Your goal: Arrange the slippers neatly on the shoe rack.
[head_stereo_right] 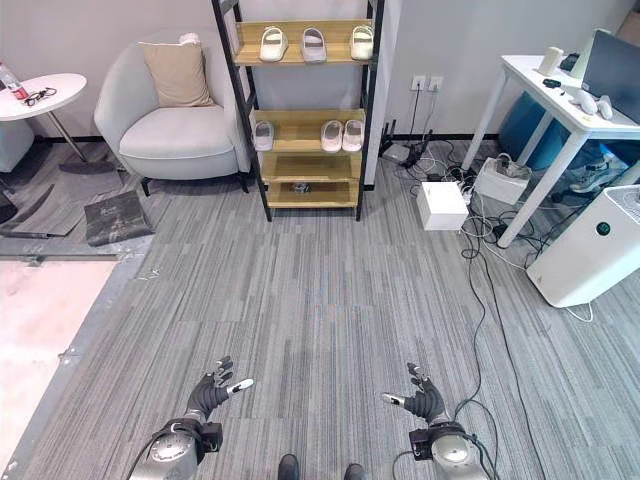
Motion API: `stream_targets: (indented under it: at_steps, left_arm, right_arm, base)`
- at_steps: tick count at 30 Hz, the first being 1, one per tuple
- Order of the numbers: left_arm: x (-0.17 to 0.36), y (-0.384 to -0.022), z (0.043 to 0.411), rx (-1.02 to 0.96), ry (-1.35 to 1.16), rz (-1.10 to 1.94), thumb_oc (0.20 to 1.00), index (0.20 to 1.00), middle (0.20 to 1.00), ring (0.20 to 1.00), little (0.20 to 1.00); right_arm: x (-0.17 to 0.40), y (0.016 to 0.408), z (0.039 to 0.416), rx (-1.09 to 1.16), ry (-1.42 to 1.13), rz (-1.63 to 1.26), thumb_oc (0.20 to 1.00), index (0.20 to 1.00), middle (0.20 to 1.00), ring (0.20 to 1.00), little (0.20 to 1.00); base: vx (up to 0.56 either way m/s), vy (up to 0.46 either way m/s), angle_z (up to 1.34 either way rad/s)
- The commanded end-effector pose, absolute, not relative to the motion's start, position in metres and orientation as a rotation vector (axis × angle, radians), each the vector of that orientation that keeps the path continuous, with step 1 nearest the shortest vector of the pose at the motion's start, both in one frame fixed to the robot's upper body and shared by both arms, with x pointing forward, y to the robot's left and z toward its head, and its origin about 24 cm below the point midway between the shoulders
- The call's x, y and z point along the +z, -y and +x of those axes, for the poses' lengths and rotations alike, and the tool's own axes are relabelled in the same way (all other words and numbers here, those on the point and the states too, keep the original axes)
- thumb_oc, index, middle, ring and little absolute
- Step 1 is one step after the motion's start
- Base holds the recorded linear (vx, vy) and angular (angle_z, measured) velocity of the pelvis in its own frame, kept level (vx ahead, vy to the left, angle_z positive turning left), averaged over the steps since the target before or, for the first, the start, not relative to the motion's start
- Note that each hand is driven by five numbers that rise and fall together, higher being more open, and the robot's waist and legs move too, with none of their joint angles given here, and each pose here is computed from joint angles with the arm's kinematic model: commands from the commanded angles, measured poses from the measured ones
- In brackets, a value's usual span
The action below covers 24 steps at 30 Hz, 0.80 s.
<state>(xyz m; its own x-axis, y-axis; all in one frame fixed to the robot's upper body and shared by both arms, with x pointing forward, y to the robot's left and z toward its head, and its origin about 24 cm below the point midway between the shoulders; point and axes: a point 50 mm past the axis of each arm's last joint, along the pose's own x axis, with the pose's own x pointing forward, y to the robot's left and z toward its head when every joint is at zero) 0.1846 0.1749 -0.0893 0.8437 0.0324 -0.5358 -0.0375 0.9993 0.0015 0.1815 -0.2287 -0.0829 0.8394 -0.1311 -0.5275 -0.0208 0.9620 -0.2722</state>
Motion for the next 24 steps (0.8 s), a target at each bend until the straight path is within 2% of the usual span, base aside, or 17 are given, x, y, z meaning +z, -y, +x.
stream_targets:
  at_steps: [1, 24]
  left_arm:
    - [-0.0815, -0.1732, 0.1951, 0.016, -0.512, -0.013, 1.000, 1.000, 1.000, 1.000, 1.000]
    - [-0.0852, -0.1781, 0.1870, 0.031, -0.537, -0.015, 1.000, 1.000, 1.000, 1.000, 1.000]
  right_arm:
    - [-0.0694, 0.2210, 0.1939, -0.043, -0.480, -0.238, 1.000, 1.000, 1.000, 1.000, 1.000]
    - [-0.0724, 0.2130, 0.1926, 0.004, -0.496, -0.245, 1.000, 1.000, 1.000, 1.000, 1.000]
  base:
    - [0.01, 0.005, -0.03]
    - [0.00, 0.000, 0.00]
